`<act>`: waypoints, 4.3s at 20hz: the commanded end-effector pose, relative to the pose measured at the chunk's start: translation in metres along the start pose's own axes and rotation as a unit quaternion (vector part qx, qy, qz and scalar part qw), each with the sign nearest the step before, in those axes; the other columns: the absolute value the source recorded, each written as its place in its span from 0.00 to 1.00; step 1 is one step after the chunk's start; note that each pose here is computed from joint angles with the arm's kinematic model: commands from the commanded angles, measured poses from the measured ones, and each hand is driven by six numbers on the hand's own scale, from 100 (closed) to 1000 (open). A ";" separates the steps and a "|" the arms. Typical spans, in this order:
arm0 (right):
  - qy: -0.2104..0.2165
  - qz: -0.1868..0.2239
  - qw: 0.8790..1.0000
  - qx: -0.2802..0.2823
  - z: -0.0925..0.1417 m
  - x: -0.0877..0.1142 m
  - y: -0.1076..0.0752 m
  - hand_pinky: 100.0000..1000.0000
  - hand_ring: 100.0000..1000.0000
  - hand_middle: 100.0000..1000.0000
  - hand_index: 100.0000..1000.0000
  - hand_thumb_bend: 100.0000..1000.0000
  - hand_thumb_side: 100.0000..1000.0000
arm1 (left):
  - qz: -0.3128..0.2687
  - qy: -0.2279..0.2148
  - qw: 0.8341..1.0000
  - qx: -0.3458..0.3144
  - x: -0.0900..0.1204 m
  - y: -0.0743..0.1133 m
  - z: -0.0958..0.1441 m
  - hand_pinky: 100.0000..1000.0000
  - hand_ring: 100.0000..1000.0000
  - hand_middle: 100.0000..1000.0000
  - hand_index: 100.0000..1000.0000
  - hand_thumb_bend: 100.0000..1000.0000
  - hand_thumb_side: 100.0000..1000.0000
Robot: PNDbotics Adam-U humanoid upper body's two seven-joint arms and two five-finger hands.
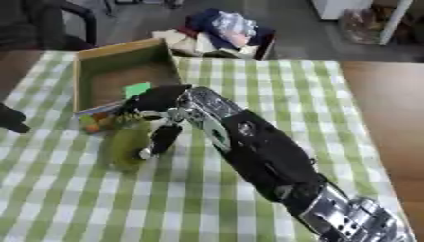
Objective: Pick up objects on the table and place them in the box.
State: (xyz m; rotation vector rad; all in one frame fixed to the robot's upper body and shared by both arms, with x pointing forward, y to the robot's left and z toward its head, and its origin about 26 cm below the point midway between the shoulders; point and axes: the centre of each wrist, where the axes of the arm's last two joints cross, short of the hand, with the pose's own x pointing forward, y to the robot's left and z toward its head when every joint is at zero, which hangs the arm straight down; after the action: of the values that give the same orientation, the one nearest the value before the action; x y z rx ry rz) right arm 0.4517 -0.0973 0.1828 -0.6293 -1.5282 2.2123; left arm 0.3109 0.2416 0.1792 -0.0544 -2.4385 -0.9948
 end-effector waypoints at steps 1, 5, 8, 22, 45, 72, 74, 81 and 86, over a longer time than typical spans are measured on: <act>0.009 0.002 1.000 0.000 0.000 -0.006 0.000 0.77 0.81 0.85 0.99 0.28 0.61 | -0.013 -0.003 1.000 -0.001 0.003 0.006 0.000 0.77 0.62 0.67 0.85 0.12 0.54; 0.012 -0.001 1.000 0.007 -0.002 -0.009 0.007 0.77 0.81 0.84 0.99 0.27 0.61 | -0.012 -0.003 1.000 -0.001 0.003 0.006 0.000 0.77 0.62 0.67 0.85 0.12 0.54; 0.013 -0.012 1.000 0.017 -0.005 -0.010 0.017 0.76 0.79 0.79 0.93 0.19 0.55 | -0.012 -0.002 1.000 -0.001 0.003 0.006 0.000 0.77 0.62 0.67 0.85 0.12 0.54; 0.022 -0.064 0.990 -0.120 -0.006 -0.008 0.017 0.57 0.53 0.27 0.34 0.00 0.00 | -0.010 0.000 1.000 -0.001 0.001 0.004 0.000 0.77 0.62 0.67 0.85 0.09 0.55; 0.053 -0.101 0.954 -0.277 0.025 -0.022 -0.066 0.54 0.51 0.24 0.27 0.00 0.00 | -0.005 -0.008 1.000 -0.007 0.003 0.004 -0.002 0.77 0.63 0.67 0.85 0.08 0.55; 0.222 -0.079 0.931 -0.278 0.008 -0.047 -0.048 0.62 0.69 0.66 0.93 0.08 0.47 | 0.010 -0.016 1.000 -0.016 0.002 0.000 -0.006 0.77 0.63 0.67 0.85 0.06 0.56; 0.211 -0.084 0.929 -0.293 0.014 -0.046 -0.055 0.61 0.68 0.65 0.92 0.06 0.47 | 0.008 -0.012 1.000 -0.012 0.002 0.001 -0.004 0.77 0.63 0.67 0.85 0.06 0.56; 0.161 -0.091 0.919 -0.347 0.044 -0.039 -0.075 0.58 0.66 0.62 0.90 0.00 0.37 | -0.004 0.004 1.000 0.000 0.000 0.005 0.003 0.77 0.63 0.67 0.85 0.06 0.57; 0.126 -0.105 0.911 -0.378 0.067 -0.031 -0.068 0.57 0.65 0.61 0.89 0.00 0.36 | -0.013 0.021 1.000 0.013 -0.002 0.008 0.010 0.77 0.63 0.67 0.85 0.06 0.59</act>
State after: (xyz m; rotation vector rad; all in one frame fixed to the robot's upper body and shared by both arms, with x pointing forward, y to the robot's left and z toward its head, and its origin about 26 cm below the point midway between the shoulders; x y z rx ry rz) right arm 0.4512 -0.1393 0.2509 -0.8528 -2.0967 1.2815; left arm 0.3107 0.2485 0.1710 -0.0335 -2.4107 -0.9540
